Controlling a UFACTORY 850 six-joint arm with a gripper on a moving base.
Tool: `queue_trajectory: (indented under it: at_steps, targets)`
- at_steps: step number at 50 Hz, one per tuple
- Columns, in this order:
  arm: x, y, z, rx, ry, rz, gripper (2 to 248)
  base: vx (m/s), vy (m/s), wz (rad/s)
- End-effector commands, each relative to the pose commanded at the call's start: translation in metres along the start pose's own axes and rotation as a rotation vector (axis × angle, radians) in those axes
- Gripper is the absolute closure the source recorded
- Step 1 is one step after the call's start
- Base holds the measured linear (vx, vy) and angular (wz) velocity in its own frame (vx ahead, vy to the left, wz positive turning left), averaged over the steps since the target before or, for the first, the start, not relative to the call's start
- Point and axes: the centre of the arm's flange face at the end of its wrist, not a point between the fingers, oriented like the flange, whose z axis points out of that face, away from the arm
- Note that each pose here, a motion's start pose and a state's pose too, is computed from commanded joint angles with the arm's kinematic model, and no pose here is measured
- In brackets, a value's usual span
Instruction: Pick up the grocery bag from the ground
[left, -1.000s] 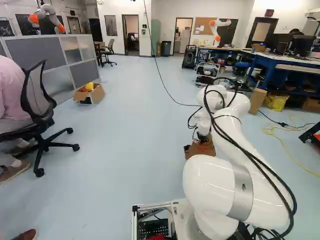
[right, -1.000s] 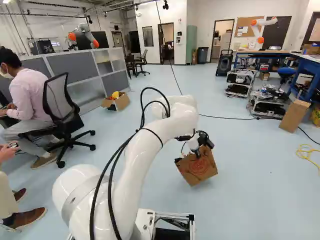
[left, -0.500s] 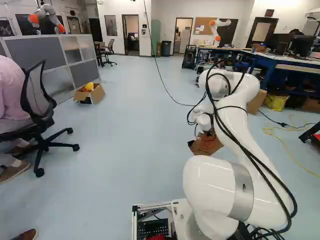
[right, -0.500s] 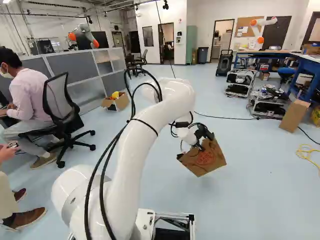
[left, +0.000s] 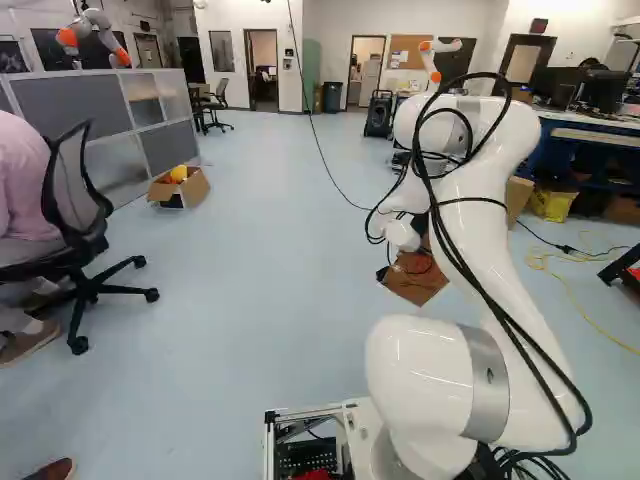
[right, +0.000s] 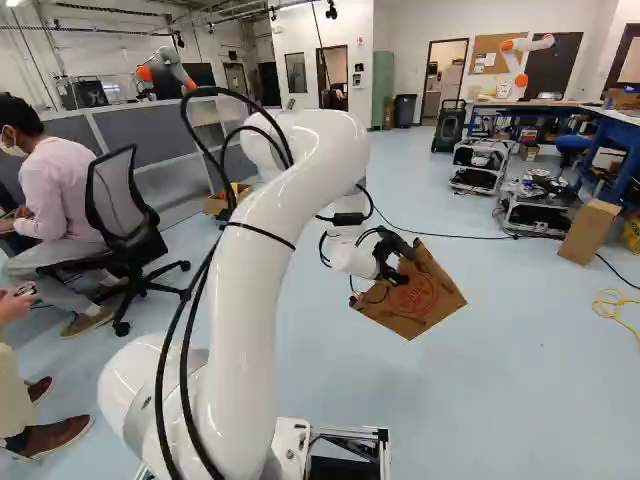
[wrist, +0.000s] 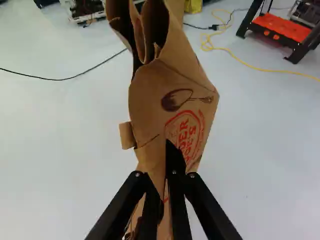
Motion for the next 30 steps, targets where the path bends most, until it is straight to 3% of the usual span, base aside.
queue_trajectory:
  at_steps: [30]
  targets:
    - [0.026,-0.001,-0.141,0.112,0.275,-0.055,228,0.0,0.0,0.0]
